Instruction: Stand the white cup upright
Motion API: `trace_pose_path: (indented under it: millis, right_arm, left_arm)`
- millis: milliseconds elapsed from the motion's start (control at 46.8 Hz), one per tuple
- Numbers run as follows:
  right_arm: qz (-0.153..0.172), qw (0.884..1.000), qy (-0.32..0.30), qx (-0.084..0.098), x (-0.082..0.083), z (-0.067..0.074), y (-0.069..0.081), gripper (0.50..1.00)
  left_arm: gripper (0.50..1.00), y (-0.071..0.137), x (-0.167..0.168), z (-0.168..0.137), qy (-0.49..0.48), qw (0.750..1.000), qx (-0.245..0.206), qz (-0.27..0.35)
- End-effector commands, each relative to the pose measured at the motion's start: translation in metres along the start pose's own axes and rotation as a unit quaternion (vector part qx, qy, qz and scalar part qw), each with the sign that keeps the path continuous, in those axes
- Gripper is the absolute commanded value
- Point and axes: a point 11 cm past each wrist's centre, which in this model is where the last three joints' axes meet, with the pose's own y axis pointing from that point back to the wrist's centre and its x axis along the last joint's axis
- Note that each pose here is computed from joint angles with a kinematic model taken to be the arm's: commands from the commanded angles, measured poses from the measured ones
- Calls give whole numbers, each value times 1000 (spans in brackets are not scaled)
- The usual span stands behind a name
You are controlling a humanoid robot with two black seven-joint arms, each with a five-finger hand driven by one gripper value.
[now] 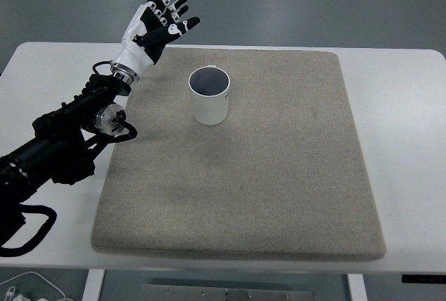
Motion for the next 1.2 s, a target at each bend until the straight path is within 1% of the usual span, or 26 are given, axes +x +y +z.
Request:
trace_pose_path:
  millis: [0, 192, 321, 342, 449, 556, 598, 641, 769, 833, 897, 1047, 1175]
  right_arm:
    - [0, 1000, 0, 0, 0, 0, 0, 930]
    - [0, 1000, 1, 0, 0, 0, 0, 930]
    - [0, 1000, 0, 0, 0, 0, 0, 930]
    - [0, 1000, 0, 0, 0, 0, 0, 930]
    - [0, 1000, 0, 0, 0, 0, 0, 930]
    - [0, 1000, 0, 0, 0, 0, 0, 930]
    - [-2, 1000, 0, 0, -1, 0, 0, 930]
    - [-1, 1000, 0, 0, 0, 0, 0, 930]
    - [0, 1000, -1, 0, 0, 0, 0, 930]
    - [0, 1000, -1, 0, 0, 0, 0, 930]
    - [0, 1000, -1, 0, 0, 0, 0, 930]
    - [0, 1000, -1, 1, 0, 0, 0, 930]
    - [0, 1000, -2, 2, 0, 0, 0, 930]
  left_arm:
    - [994, -6, 6, 10, 23, 999, -16, 27]
    - [994, -12, 32, 27, 55, 994, -45, 87]
    - [994, -15, 36, 32, 66, 991, -54, 100]
    - [994, -15, 37, 31, 67, 991, -48, 102]
    - [992, -17, 36, 17, 73, 991, 25, 109]
    - [994, -15, 34, -5, 80, 981, 134, 118]
    - [994, -14, 34, -11, 82, 975, 165, 123]
    - [994, -12, 35, -14, 91, 970, 185, 129]
    - [994, -16, 36, -7, 121, 966, 189, 132]
    - [994, -15, 36, -9, 129, 962, 202, 132]
    - [994, -16, 38, -5, 140, 959, 205, 134]
    - [994, -18, 43, 4, 175, 957, 181, 144]
    - [994, -17, 46, 5, 179, 958, 169, 147]
